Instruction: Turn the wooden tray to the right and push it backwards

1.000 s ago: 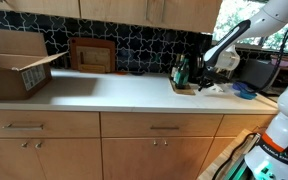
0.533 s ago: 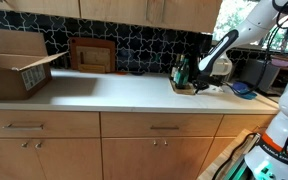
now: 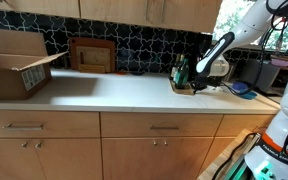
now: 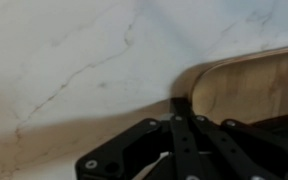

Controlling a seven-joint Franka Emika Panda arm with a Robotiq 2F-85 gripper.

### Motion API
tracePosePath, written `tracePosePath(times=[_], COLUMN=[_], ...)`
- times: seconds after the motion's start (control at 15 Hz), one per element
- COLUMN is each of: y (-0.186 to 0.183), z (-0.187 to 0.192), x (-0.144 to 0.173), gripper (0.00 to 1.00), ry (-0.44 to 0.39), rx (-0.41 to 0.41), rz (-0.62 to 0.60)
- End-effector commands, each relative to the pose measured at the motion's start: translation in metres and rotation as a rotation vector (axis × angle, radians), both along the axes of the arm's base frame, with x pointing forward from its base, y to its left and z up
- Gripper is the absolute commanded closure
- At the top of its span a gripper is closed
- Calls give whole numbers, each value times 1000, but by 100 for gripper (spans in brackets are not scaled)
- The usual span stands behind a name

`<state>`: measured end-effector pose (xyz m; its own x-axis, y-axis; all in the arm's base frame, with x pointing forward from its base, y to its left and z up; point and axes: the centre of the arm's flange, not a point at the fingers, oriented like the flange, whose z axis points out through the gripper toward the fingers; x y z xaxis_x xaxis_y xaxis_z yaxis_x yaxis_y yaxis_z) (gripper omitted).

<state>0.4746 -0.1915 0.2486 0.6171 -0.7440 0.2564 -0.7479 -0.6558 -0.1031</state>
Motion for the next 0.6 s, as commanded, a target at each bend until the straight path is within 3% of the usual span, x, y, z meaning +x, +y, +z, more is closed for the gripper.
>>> tracePosePath(times=[0.0, 0.53], y=[11, 47], z=[2, 5], x=[5, 22], gripper=[96, 97], ry=[6, -37], rx=[37, 71], rz=[34, 114])
